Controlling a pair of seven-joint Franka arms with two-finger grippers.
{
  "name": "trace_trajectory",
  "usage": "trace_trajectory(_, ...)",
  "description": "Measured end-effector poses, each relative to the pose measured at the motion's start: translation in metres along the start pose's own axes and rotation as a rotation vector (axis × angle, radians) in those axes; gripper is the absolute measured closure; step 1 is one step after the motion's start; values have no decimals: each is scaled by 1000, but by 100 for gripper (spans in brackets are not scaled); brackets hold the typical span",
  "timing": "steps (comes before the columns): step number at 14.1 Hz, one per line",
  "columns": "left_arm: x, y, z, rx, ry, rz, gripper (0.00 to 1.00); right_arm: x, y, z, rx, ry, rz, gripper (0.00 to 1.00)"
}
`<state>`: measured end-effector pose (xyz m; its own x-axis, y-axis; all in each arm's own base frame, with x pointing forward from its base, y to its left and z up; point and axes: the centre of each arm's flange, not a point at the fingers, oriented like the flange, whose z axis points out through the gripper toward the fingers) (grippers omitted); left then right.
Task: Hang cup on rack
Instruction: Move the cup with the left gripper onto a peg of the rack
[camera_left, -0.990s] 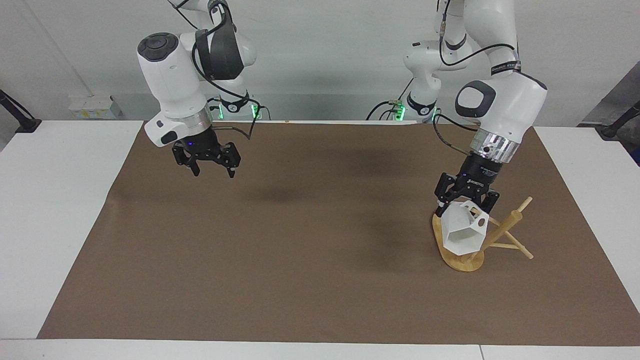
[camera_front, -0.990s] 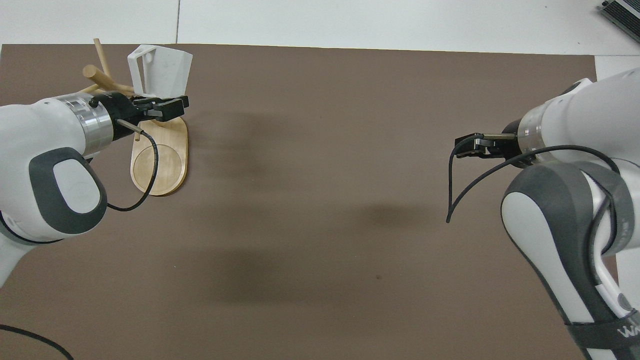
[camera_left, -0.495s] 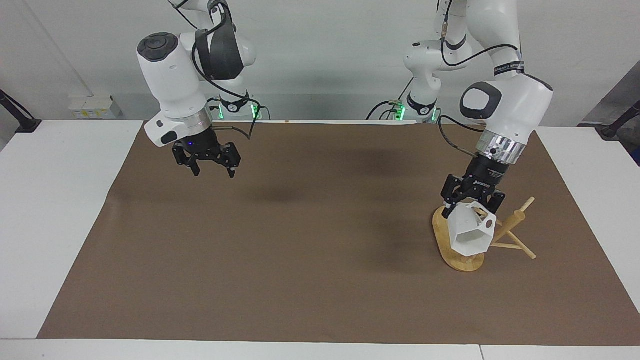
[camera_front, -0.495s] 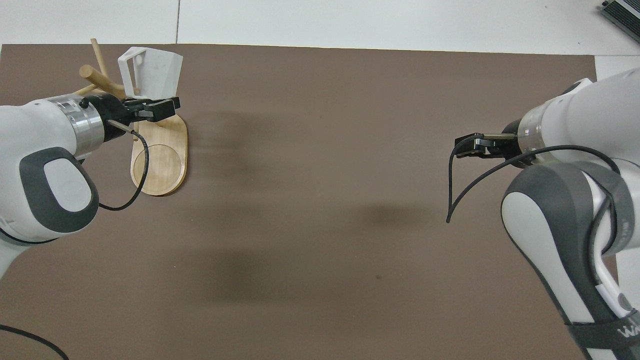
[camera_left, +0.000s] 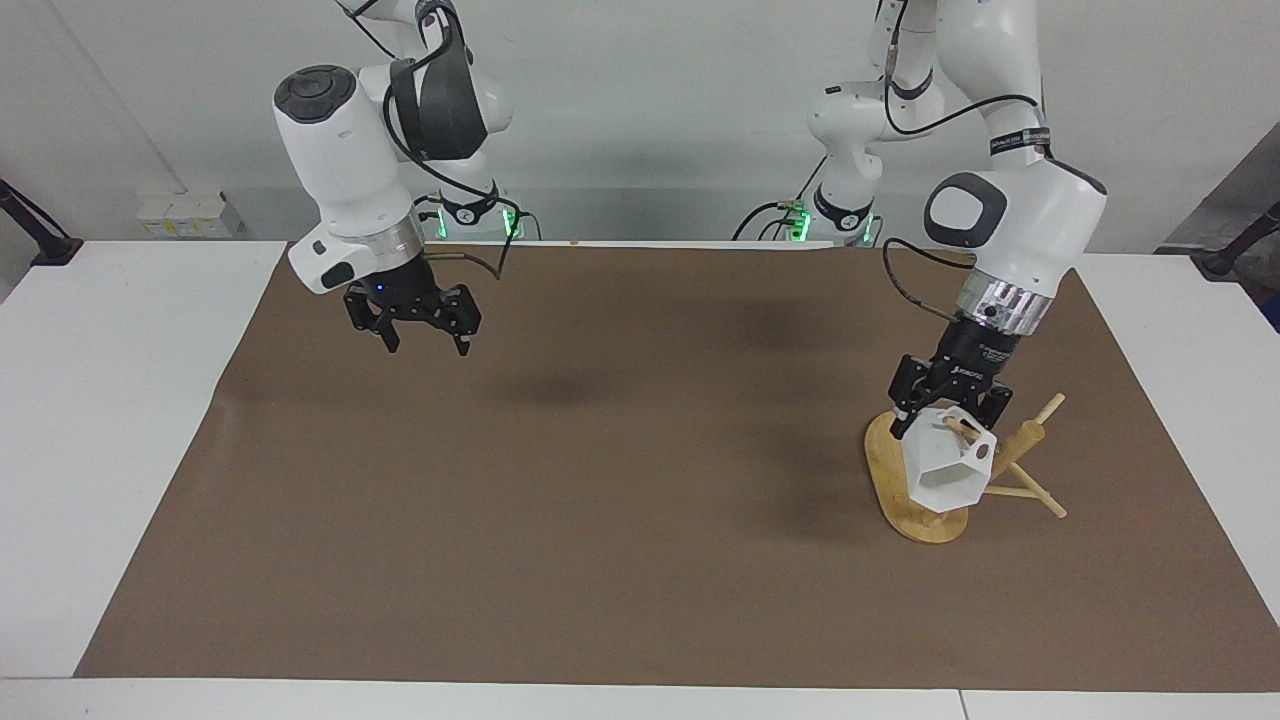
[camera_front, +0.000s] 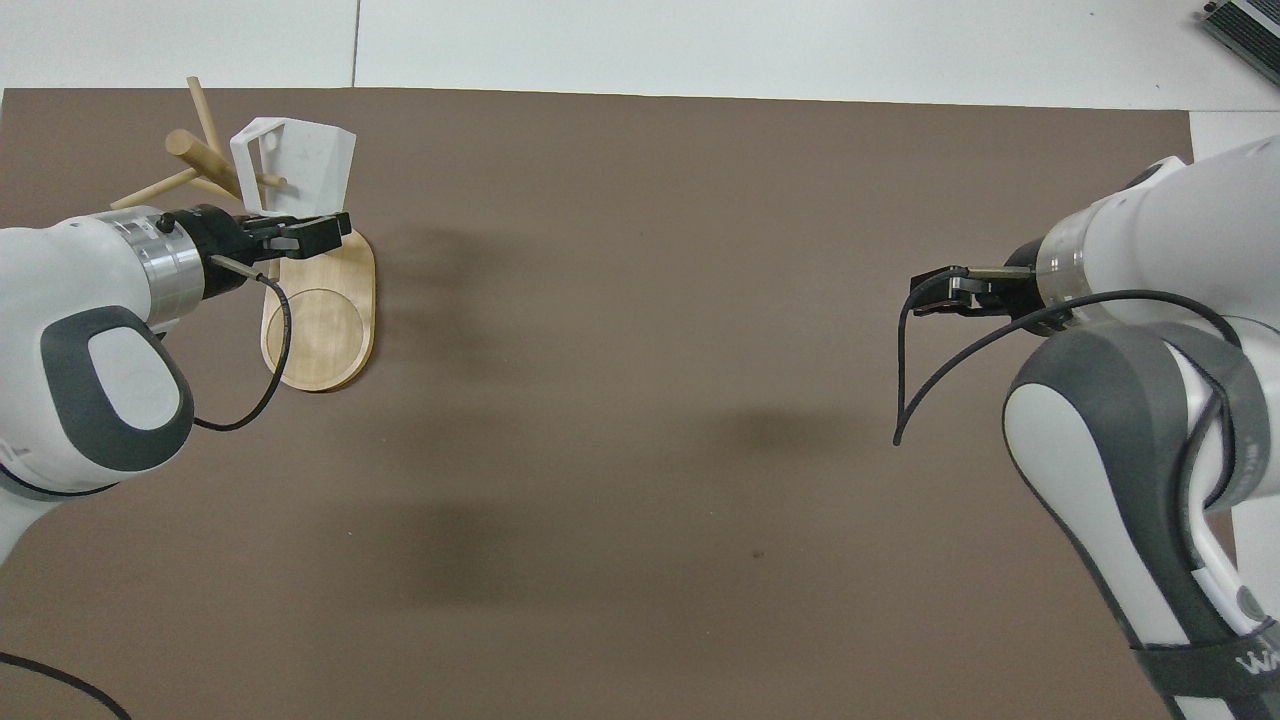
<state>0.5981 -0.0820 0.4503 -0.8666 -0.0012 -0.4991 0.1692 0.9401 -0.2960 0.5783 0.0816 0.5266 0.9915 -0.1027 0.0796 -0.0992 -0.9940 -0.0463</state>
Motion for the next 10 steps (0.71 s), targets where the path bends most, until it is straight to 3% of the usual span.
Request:
trace_trajectory(6, 6, 6, -1, -7, 8, -8, 27, 0, 1, 0, 0, 1, 2, 0)
trace_trajectory(8, 6, 7, -3, -7, 10, 0, 12, 1, 3, 0, 0, 1, 3, 0)
trace_trajectory(10, 6, 10, -7, -3, 23, 11, 11, 1, 5, 0, -1, 3, -15, 0)
